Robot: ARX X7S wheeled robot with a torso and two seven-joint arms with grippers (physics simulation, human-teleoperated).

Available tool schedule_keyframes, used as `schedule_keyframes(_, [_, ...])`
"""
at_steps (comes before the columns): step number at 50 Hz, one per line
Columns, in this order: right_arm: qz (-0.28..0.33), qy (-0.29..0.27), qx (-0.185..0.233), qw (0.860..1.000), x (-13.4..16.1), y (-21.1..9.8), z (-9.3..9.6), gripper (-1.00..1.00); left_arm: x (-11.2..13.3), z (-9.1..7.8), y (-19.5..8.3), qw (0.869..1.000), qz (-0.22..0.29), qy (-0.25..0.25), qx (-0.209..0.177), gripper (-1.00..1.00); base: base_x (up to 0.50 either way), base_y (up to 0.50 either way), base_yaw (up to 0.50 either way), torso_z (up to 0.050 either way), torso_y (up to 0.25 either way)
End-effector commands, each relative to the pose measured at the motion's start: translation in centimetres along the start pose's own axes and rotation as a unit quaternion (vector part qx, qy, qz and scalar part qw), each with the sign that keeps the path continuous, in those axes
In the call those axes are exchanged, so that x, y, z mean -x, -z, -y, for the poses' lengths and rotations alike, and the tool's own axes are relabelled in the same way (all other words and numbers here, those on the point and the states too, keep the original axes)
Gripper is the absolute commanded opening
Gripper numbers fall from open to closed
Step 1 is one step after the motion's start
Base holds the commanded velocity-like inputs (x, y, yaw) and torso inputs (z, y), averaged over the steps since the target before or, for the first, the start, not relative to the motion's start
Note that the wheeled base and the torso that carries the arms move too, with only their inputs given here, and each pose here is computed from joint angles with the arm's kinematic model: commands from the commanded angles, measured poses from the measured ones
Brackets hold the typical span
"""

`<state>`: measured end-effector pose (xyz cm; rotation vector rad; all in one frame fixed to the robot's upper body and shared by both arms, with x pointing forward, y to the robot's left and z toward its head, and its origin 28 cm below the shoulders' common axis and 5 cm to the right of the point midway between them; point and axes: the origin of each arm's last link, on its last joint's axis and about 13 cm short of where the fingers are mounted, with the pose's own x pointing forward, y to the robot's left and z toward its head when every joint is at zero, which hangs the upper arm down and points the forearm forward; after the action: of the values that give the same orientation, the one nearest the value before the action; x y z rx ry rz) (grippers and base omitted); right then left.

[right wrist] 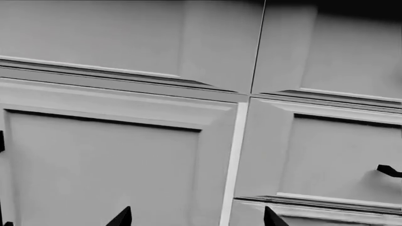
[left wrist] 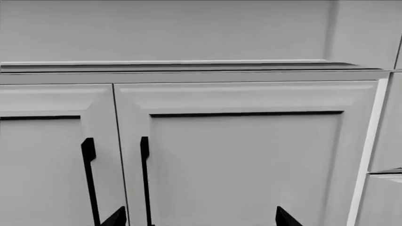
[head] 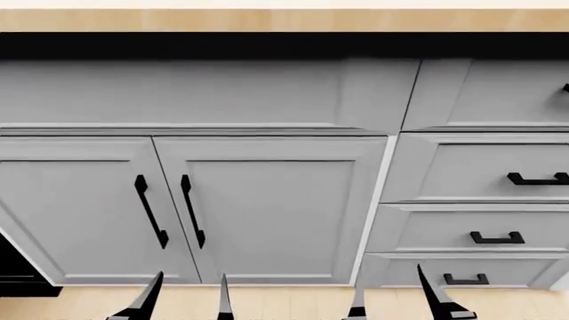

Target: Close the dishwasher door

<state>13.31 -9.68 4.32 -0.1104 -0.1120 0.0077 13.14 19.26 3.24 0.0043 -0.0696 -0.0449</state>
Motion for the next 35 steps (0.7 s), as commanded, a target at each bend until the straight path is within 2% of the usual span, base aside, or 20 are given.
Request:
schedule_keyframes(1, [-0.002, 0.001, 0.001, 1.0, -0.1, 0.1, 0.0, 1.0, -0.1, 0.0, 0.1, 1.0, -0.001, 0.0, 0.0, 1.0, 0.0, 0.0, 0.0, -0.05, 0.0])
schedule_keyframes(22, [-0.007, -0.002, 0.017, 1.0, 0.5, 0.1, -0.4, 1.0, 0.5, -0.3, 0.1, 1.0, -0.001, 0.003, 0.016, 1.0, 0.0, 0.0, 0.0, -0.05, 0.0])
schedule_keyframes(35, [0.0, -0.001, 0.012, 1.0, 1.5, -0.1, 0.0, 1.0, 1.5, 0.1, -0.6, 1.0, 0.008, 0.01, 0.007, 1.0, 0.0, 0.0, 0.0, -0.05, 0.0])
